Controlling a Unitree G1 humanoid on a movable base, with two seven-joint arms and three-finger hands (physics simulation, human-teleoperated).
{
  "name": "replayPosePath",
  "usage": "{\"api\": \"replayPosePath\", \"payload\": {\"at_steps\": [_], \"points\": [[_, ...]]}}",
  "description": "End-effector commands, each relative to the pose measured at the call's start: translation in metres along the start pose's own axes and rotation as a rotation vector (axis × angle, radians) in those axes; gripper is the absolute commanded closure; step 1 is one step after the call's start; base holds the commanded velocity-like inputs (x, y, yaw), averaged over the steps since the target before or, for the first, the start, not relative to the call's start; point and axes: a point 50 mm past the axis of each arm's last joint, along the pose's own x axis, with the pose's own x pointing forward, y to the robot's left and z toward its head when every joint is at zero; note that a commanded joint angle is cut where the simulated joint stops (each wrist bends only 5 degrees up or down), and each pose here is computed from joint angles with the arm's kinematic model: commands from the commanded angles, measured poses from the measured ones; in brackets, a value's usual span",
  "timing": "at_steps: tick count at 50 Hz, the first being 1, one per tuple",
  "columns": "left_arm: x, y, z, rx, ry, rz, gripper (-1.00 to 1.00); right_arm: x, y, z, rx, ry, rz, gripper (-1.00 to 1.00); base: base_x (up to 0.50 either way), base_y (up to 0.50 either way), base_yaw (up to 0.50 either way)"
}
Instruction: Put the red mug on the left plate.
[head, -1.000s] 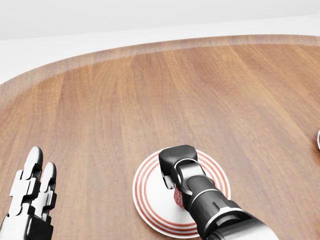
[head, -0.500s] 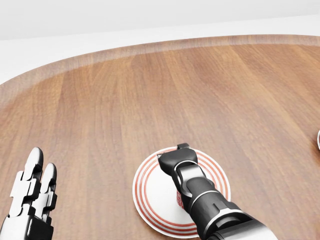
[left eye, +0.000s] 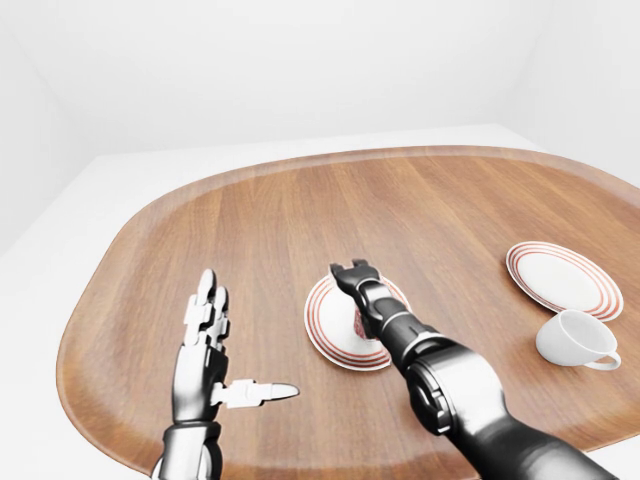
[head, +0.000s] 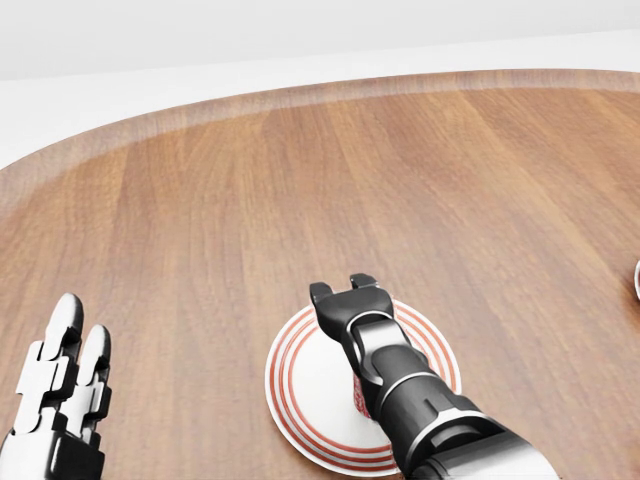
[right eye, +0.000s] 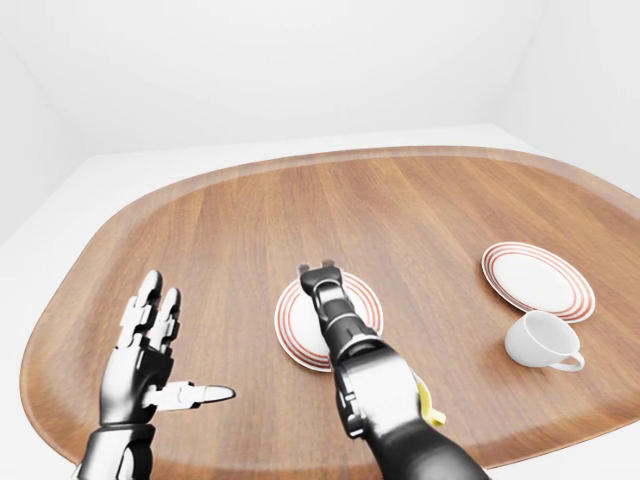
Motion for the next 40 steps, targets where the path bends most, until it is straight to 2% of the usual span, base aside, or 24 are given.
{"api": "replayPosePath", "payload": {"at_steps": [1,2,3,6,10,15,20,28,29,30,31,32,33,34,38,40], "points": [[0.000,0.001,0.001,-0.004,-0.003,0.003,-1.00,-0.005,-0.059,0.003,0.012,-0.017,-0.169,-1.00,0.00,0.00,0.00],[0.000,0.001,0.001,-0.004,-0.003,0.003,-1.00,-0.005,-0.059,0.003,0.012,-0.018,-0.172,-1.00,0.00,0.00,0.00],[-0.001,-0.001,0.001,0.001,0.000,0.000,-1.00,-0.011,-0.090,0.005,0.026,-0.056,-0.229,-1.00,0.00,0.00,0.00],[-0.002,-0.001,0.000,0.001,0.002,0.000,-1.00,-0.019,-0.121,0.002,0.046,-0.072,-0.288,-1.00,0.00,0.00,0.00],[-0.001,0.000,0.001,0.000,0.000,0.001,-1.00,-0.026,-0.141,-0.004,0.064,-0.081,-0.311,-1.00,0.00,0.00,0.00],[0.000,-0.001,0.001,0.004,-0.002,0.000,-1.00,-0.031,-0.154,-0.015,0.081,-0.062,-0.333,-1.00,0.00,0.00,0.00],[-0.001,-0.001,0.001,0.005,-0.001,0.002,-1.00,-0.032,-0.155,-0.029,0.095,-0.027,-0.341,-1.00,0.00,0.00,0.00],[-0.001,-0.001,0.001,0.005,-0.001,0.002,-1.00,-0.032,-0.155,-0.030,0.095,-0.026,-0.341,-1.00,0.00,0.00,0.00],[-0.001,-0.001,0.001,0.003,-0.001,0.003,-1.00,-0.035,-0.154,-0.047,0.140,-0.001,-0.365,-1.00,0.00,0.00,0.00],[-0.001,-0.001,0.001,0.004,0.000,0.003,-1.00,-0.067,-0.128,-0.083,0.215,0.019,-0.491,-1.00,0.00,0.00,0.00],[-0.001,-0.001,0.001,0.004,0.000,0.003,-1.00,-0.079,-0.123,-0.082,0.202,0.007,-0.499,-1.00,0.00,0.00,0.00],[-0.001,-0.001,0.001,0.004,0.000,0.003,-1.00,-0.080,-0.122,-0.081,0.201,0.006,-0.500,-1.00,0.00,0.00,0.00],[-0.002,-0.003,0.001,0.007,0.000,0.000,-1.00,-0.108,-0.092,-0.096,0.284,-0.003,-0.534,-1.00,0.00,0.00,0.00],[-0.003,-0.003,0.001,0.009,0.003,-0.001,-1.00,-0.121,-0.077,-0.104,0.293,0.033,-0.566,-1.00,0.00,0.00,0.00],[-0.004,-0.003,0.002,0.008,0.003,-0.001,-1.00,-0.146,-0.057,-0.112,0.316,0.063,-0.611,-1.00,0.00,0.00,0.00],[-0.004,-0.003,0.003,0.009,0.001,-0.001,-1.00,-0.173,-0.047,-0.113,0.327,0.077,-0.657,-1.00,0.00,0.00,0.00]]}}
